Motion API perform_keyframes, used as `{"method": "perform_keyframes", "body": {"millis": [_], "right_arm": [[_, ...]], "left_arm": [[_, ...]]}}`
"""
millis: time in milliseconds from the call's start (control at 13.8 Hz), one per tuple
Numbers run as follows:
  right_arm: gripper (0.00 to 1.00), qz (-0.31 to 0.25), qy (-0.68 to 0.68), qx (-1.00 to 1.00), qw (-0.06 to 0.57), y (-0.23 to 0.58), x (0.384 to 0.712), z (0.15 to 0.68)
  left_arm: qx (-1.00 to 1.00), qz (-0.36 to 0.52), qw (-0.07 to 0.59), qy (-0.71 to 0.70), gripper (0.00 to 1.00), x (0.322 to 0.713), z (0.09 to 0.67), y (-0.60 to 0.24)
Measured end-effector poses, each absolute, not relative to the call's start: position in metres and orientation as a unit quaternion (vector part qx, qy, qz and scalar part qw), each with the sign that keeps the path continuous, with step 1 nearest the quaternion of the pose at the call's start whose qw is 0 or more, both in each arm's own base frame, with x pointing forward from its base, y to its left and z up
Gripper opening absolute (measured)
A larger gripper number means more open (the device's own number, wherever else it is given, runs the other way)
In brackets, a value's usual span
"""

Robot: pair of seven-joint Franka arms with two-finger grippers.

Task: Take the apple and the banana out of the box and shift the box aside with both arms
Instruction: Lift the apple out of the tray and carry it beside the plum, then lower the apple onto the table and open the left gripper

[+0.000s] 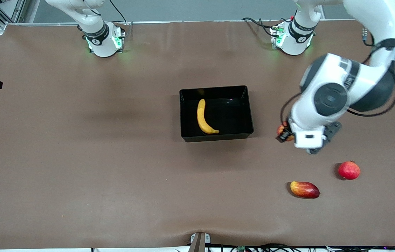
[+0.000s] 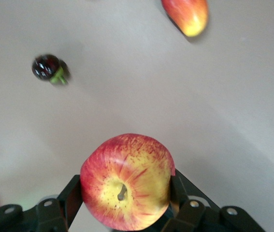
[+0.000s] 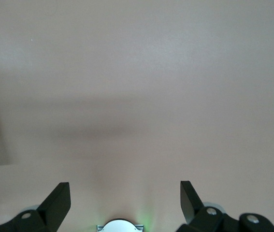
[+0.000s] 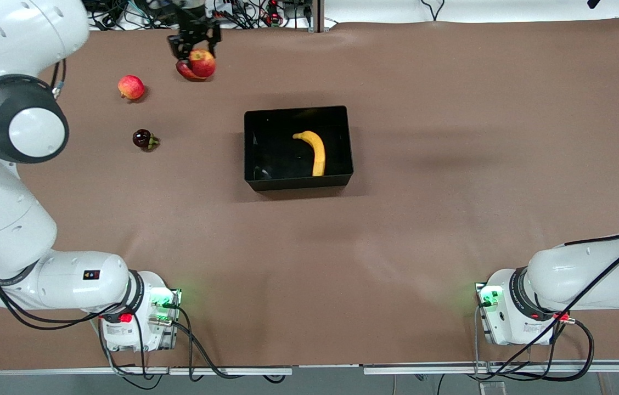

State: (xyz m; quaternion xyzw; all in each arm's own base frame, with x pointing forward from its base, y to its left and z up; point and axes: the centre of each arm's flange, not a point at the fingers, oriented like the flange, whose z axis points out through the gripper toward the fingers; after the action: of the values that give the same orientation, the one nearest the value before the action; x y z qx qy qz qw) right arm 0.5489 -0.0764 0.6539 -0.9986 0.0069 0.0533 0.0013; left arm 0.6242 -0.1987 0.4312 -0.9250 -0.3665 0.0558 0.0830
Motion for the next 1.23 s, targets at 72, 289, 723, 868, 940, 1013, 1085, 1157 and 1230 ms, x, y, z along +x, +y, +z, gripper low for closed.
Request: {"method": "perform_keyframes", "body": {"millis": [72,289,723,868,940,1013,1085,1157,1230], "right_arm": [[1.00,0.053,0.007,-0.999,0.001,-0.076,0.549,0.654],[1.00,0.053,0.007,-0.999,0.001,-0.077,0.549,0.654],[1.00,0.053,0.007,-0.999,0.001,-0.077,0.549,0.654],[1.00,0.053,0.007,-0.999,0.001,-0.077,0.549,0.654],[1.00,0.053,0.007,-0.999,0.001,-0.077,0.549,0.654],[1.00,0.053,0.007,-0.999,0.001,-0.077,0.549,0.654],[1.00,0.053,0.007,-0.999,0.001,-0.077,0.549,0.654],[1.00,0.053,0.007,-0.999,0.001,-0.077,0.549,0.654],[1.00,0.053,0.007,-0.999,0.001,-0.077,0.549,0.654]], "left_arm": [[-0.925,0.064,0.083,-0.364,0.77,0.629,0.418,-0.178],[-0.932,0.056,0.066,-0.353,0.77,0.641,0.358,-0.118],[-0.951,0.053,0.036,-0.301,0.77,0.652,0.266,-0.015],[-0.954,0.047,0.031,-0.295,0.77,0.656,0.249,0.005],[-0.956,0.038,0.032,-0.290,0.77,0.658,0.239,0.010],[-0.958,0.030,0.032,-0.284,0.77,0.659,0.228,0.014],[-0.960,0.024,0.033,-0.278,0.77,0.660,0.216,0.017],[-0.961,0.017,0.031,-0.276,0.77,0.663,0.214,0.019],[-0.961,0.013,0.035,-0.273,0.76,0.664,0.214,0.021]]}}
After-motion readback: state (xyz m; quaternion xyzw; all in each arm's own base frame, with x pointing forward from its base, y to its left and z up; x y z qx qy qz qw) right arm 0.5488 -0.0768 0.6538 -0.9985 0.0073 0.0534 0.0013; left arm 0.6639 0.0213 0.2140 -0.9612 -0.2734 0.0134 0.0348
